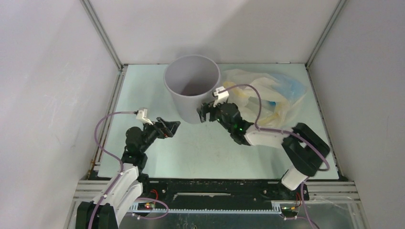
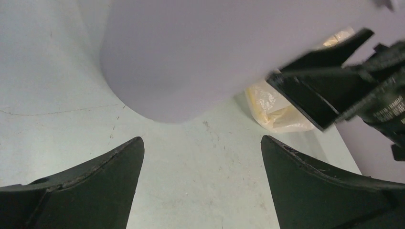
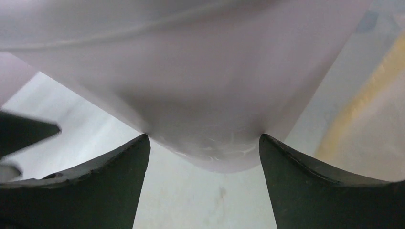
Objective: Put the trash bags into the trash bin
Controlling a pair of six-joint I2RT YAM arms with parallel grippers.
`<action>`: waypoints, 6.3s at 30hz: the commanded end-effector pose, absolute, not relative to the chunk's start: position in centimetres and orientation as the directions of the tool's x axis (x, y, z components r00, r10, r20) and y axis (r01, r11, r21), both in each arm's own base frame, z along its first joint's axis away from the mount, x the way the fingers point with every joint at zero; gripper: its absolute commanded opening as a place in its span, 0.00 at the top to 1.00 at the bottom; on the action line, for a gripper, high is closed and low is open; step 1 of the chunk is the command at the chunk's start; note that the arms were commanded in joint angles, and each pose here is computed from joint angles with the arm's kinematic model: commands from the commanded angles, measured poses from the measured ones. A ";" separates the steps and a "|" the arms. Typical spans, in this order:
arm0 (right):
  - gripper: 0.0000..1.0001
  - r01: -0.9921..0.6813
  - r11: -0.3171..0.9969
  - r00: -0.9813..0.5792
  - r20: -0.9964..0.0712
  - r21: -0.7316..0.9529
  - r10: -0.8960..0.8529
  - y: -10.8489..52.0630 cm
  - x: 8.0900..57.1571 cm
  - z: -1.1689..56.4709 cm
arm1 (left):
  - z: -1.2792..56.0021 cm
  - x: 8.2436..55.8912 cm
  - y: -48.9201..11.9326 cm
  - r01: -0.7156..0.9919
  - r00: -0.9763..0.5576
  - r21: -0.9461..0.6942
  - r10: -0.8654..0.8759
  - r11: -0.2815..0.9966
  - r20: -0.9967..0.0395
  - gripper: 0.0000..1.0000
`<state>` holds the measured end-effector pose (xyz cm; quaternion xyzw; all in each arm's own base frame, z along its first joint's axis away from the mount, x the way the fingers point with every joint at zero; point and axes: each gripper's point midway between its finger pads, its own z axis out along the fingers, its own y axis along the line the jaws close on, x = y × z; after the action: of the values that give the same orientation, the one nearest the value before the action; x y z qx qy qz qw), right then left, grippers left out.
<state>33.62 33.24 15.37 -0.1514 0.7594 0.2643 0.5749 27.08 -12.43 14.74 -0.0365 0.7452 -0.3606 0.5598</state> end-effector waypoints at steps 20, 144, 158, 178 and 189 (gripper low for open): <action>0.09 -0.476 0.869 -0.166 -0.984 0.135 0.062 25.6 35.6 26.3 | 14.7 26.1 -19.4 0.518 -0.431 -0.496 -0.288 0.697 -0.855 0.12; 1.00 -0.315 0.943 -0.183 -0.967 -0.112 -0.176 16.9 27.4 15.8 | 20.2 28.8 -32.0 0.469 -0.523 -0.617 -0.364 0.631 -0.771 1.00; 1.00 -0.353 0.856 -0.305 -0.818 -0.378 -0.487 20.6 29.6 13.3 | 24.0 24.0 -25.9 0.491 -0.461 -0.566 -0.354 0.662 -0.814 1.00; 1.00 -0.287 0.789 -0.689 -0.455 -0.544 -0.565 16.1 34.8 5.3 | 23.8 22.2 -25.1 0.520 -0.467 -0.575 -0.353 0.632 -0.811 1.00; 1.00 0.288 0.616 -0.717 -0.592 -0.733 -0.368 4.6 35.3 15.5 | 23.3 22.2 -25.0 0.515 -0.467 -0.577 -0.358 0.634 -0.809 1.00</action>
<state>35.77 8.20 9.05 -0.1324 0.8523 -0.3938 0.3178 22.32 -24.82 22.70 0.0479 0.7582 -0.4110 0.5039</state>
